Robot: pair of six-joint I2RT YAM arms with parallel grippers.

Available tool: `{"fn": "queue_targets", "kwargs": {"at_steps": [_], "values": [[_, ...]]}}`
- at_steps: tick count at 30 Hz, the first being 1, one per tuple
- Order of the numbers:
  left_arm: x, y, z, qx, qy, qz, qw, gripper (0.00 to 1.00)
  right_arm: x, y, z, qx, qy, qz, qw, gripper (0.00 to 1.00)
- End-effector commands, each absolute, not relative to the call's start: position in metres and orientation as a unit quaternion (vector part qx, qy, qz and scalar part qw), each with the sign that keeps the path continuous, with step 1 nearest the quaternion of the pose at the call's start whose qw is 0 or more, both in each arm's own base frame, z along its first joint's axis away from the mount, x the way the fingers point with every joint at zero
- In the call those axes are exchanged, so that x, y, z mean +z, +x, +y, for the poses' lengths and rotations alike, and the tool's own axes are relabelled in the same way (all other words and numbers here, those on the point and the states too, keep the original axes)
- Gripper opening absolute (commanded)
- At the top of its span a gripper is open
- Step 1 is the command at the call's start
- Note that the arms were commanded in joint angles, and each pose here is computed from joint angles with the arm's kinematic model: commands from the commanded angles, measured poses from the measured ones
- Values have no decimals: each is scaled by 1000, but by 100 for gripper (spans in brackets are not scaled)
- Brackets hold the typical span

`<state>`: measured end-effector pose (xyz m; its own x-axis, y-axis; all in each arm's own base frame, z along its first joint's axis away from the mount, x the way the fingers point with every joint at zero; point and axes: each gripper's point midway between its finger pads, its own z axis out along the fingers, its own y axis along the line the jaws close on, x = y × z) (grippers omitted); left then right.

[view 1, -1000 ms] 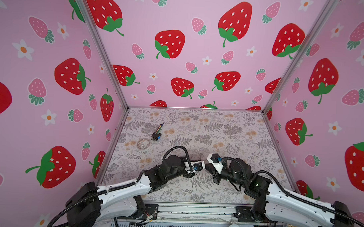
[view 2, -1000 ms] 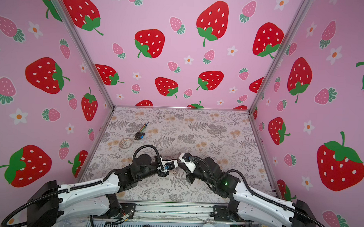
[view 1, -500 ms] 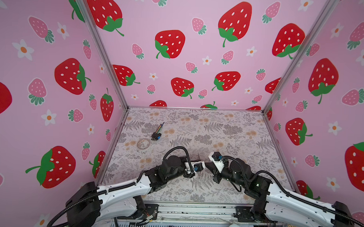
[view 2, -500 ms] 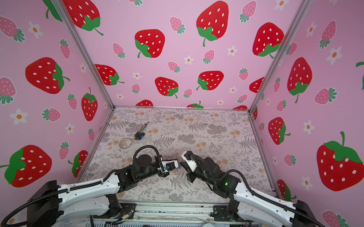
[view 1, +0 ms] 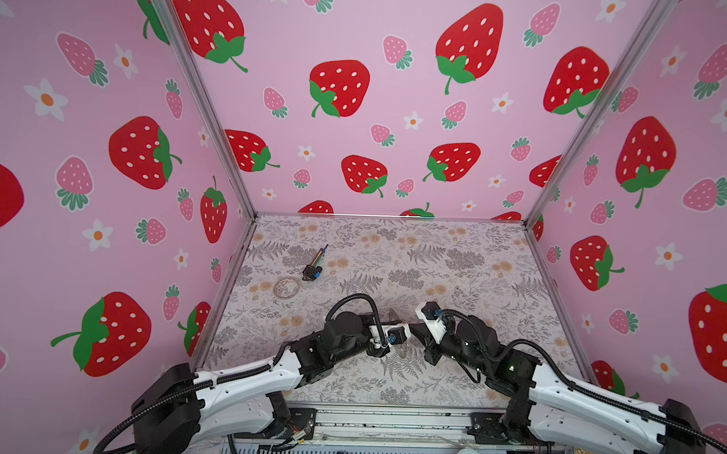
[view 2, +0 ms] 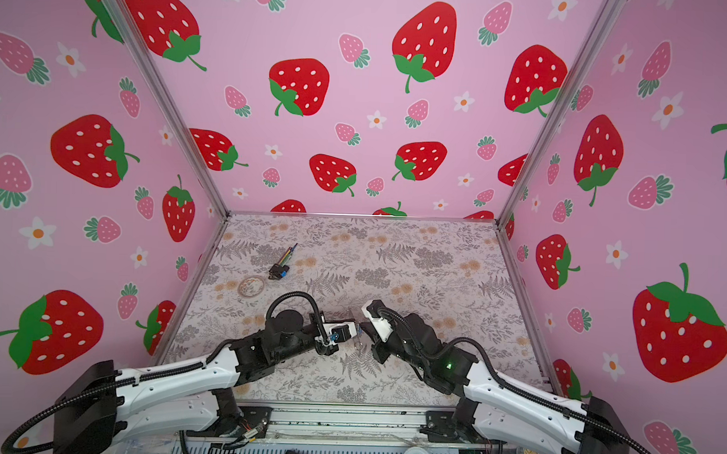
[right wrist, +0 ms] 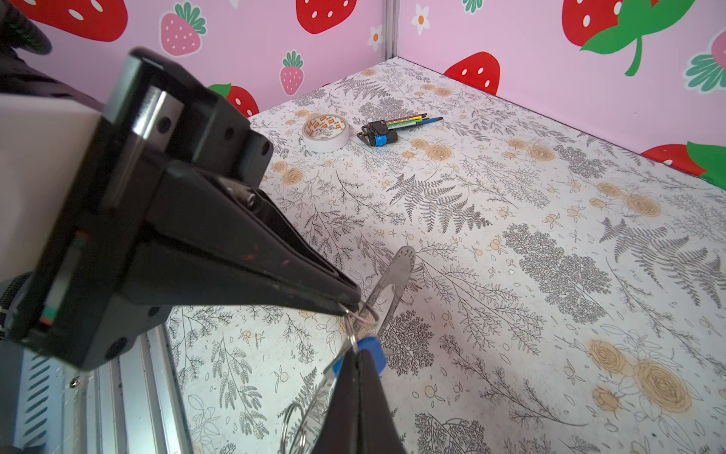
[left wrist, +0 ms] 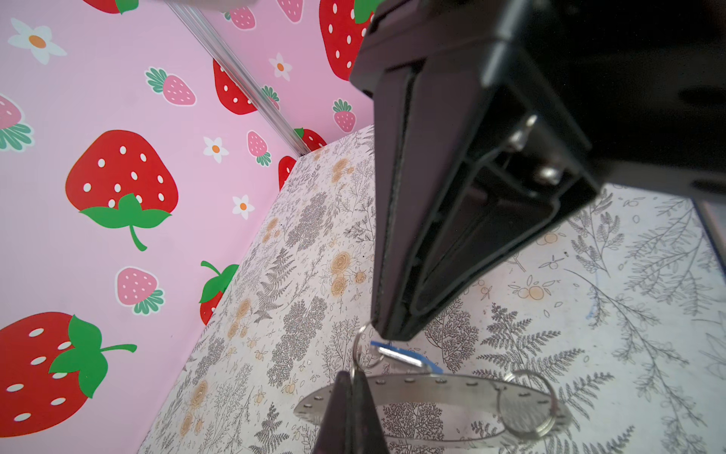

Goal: Put the keys on the keyring

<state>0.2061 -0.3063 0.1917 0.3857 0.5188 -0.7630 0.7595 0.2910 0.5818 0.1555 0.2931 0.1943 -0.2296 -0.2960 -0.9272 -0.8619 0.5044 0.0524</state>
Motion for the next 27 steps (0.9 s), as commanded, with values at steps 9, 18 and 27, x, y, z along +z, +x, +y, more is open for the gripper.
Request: {"fn": "queue_targets", "kwargs": {"at_steps": [9,18,27], "values": [[224,206,-314,-104,576,514,627,0,211,165,294,301,-366,730,493,0],[222,202,-316,-99,585,507,626,0,214,168,290,306,-352,734,494,0],[223,197,-316,-92,589,489,637,0,203,173,286,319,-339,753,465,0]]}}
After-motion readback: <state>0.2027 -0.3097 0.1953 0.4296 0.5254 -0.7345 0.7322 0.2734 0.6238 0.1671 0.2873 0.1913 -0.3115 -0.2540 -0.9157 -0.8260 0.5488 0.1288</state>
